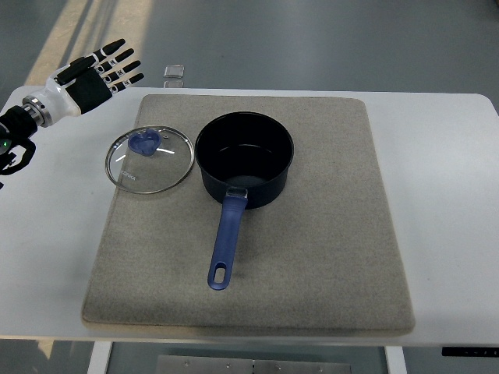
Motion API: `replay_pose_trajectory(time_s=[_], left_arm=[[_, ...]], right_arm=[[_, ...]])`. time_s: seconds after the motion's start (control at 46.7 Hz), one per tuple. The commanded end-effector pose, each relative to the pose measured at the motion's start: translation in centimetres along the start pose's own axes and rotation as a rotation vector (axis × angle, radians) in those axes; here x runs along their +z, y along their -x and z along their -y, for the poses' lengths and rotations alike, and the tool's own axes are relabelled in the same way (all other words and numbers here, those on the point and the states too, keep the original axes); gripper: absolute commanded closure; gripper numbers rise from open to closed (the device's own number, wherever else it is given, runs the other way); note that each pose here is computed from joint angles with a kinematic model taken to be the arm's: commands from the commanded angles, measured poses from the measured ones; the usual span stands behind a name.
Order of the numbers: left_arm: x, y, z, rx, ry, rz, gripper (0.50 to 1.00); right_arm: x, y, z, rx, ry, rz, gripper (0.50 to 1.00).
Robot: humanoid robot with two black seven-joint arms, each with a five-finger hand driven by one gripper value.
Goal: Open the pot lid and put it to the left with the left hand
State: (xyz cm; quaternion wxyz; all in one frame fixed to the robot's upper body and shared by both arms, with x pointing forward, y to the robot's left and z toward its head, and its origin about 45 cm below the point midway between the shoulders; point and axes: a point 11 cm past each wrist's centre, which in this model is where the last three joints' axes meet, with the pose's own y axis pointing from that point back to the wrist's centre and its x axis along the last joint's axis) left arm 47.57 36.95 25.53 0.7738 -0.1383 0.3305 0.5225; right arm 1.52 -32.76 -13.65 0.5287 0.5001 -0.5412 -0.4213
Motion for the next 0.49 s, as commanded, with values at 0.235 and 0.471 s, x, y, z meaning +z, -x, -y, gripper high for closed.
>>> replay_pose_trajectory(time_s=[0.235, 0.471], left_arm=[[0.05, -0.12, -0.10, 0.003, 0.001, 0.001, 0.506], [-0.04, -0.40, -0.30, 0.010, 0.000, 0.000, 0.506]], right_arm=[[0.07, 0.46, -0.04, -0.012, 0.000, -0.002, 0.585], [0.04, 0.43, -0.04, -0.009, -0.003, -0.004, 0.585]])
